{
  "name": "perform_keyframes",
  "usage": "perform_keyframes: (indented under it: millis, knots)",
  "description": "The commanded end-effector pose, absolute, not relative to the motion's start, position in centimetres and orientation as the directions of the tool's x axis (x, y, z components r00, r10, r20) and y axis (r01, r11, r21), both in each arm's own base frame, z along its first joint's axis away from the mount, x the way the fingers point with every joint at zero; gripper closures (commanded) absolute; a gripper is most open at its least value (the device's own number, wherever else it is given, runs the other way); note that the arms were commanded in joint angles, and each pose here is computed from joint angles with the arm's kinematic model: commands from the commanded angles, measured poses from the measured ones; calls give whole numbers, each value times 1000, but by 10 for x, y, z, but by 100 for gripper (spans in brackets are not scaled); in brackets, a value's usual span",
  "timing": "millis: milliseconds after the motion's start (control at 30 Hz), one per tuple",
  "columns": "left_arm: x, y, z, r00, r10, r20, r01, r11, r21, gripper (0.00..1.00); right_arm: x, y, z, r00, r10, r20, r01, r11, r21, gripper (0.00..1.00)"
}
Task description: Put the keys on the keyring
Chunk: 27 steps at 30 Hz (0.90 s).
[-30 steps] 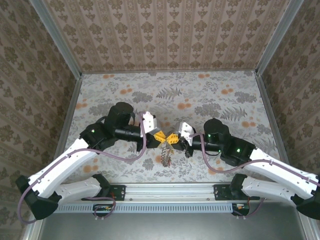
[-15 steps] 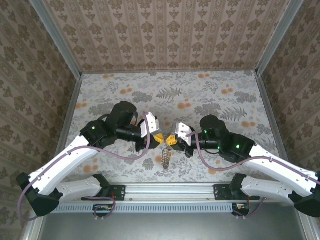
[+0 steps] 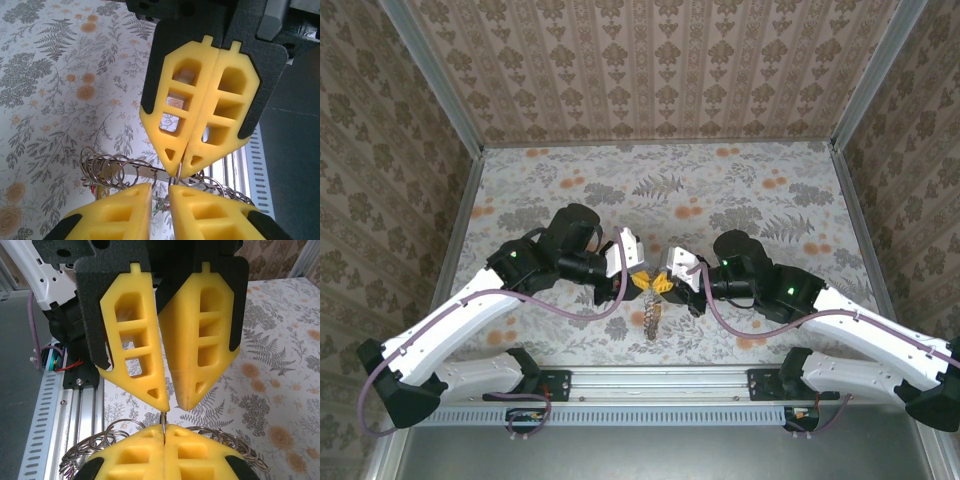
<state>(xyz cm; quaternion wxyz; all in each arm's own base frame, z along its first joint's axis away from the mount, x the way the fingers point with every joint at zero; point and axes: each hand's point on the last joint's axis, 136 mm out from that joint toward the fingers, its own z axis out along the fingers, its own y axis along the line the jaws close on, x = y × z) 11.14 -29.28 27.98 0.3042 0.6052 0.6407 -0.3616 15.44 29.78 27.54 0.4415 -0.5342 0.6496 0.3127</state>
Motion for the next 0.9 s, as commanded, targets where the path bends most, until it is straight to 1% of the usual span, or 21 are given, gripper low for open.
perform_keyframes:
  millis: [0,100,500,733,867]
  knots:
    - [100,-295,289,-60,536,-842,994,-43,-98,77,158,303,303,25,-362,-932,-965,233,-116,100]
    - [99,-293,288,-67,539,-840,994,-35,-102,72,159,301,302,20,-366,-930,-963,242,-116,100]
    - [96,-290,279,-74,562,-824,994,-24,-105,62,159,298,298,6,-383,-924,-961,253,-111,100]
    - [95,-291,280,-61,565,-823,996,-23,-89,62,158,299,299,9,-376,-927,-964,244,-109,100]
    - [97,-296,277,-46,571,-820,997,-29,-77,67,155,300,300,14,-368,-930,-967,233,-106,100]
